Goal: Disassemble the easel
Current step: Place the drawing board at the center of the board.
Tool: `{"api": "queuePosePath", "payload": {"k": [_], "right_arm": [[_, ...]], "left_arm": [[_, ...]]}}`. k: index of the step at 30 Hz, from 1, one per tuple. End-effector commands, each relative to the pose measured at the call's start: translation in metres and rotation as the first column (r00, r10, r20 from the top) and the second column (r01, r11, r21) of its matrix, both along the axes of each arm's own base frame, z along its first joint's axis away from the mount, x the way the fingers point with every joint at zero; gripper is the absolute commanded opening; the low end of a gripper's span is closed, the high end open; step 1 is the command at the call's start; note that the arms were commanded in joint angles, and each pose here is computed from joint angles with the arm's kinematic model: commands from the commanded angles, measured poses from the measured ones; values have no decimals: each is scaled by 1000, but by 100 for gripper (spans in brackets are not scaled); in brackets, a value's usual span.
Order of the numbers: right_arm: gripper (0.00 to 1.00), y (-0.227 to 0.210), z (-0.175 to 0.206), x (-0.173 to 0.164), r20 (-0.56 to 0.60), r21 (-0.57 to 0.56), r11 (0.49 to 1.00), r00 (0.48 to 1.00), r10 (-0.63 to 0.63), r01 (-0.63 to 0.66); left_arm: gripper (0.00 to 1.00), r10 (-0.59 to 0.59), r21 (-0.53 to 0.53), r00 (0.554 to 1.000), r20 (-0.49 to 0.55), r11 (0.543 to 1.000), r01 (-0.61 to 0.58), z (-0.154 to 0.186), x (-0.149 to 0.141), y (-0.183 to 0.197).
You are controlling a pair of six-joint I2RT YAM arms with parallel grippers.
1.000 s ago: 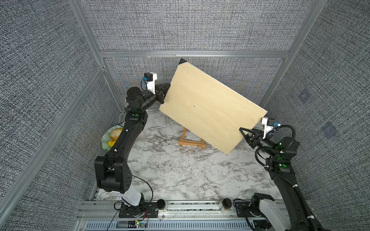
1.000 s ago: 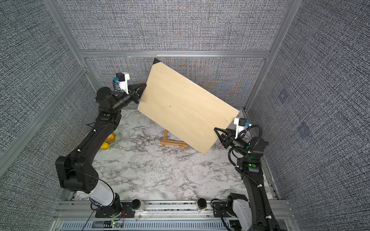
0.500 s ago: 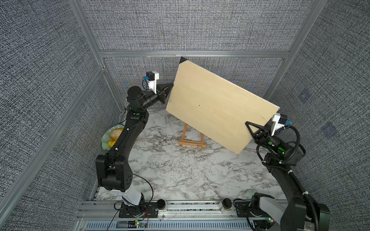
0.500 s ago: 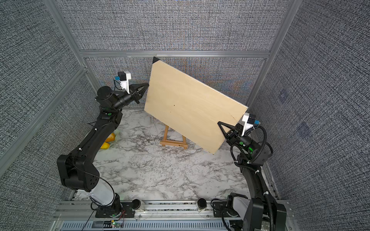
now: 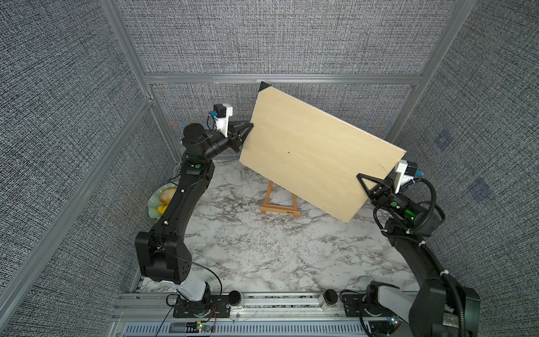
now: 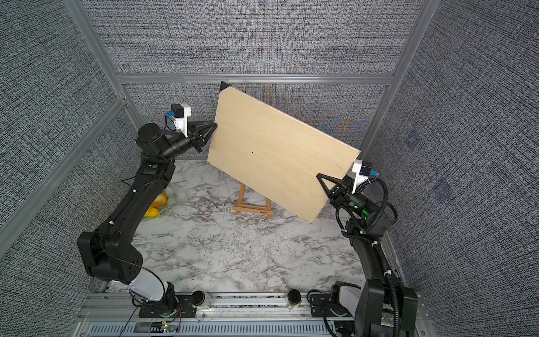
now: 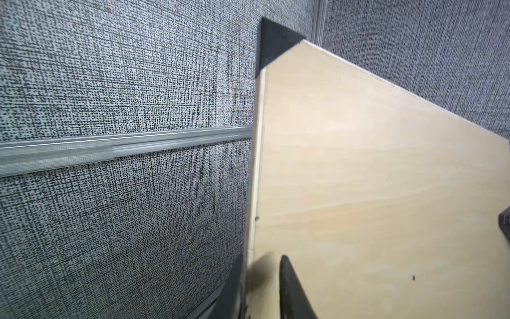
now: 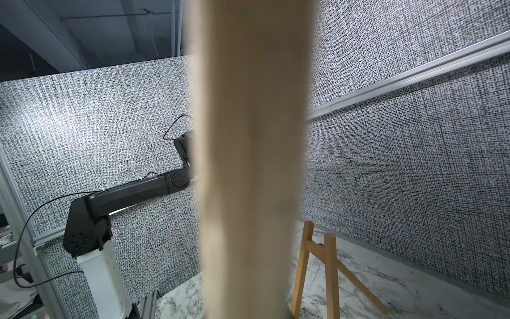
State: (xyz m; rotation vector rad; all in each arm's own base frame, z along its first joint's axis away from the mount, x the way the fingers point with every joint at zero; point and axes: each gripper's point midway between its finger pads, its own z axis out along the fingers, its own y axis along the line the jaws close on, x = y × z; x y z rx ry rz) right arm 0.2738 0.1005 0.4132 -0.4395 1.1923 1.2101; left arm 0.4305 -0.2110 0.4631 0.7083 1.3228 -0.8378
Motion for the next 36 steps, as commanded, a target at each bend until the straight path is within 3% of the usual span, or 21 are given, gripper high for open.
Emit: {"api": "queuePosePath", "payload": {"k": [1, 6, 15, 36], "right_arm": [[0, 7, 13, -13, 54, 8, 999, 998, 35, -36], [0, 5, 18, -17, 72, 7, 1000, 997, 26, -27], [0, -5, 19, -11, 47, 55, 998, 999, -10, 8], [0, -5, 46, -21, 81, 77, 997, 997, 9, -15]], "left_arm": [[30, -441, 132, 896, -43, 887, 443, -26, -85, -40], [41, -421, 138, 905, -56, 895, 425, -31, -79, -31], [40, -334, 84, 938, -91, 936, 341, -43, -53, 6], [41, -274, 74, 949, -157, 955, 288, -68, -30, 30]]}}
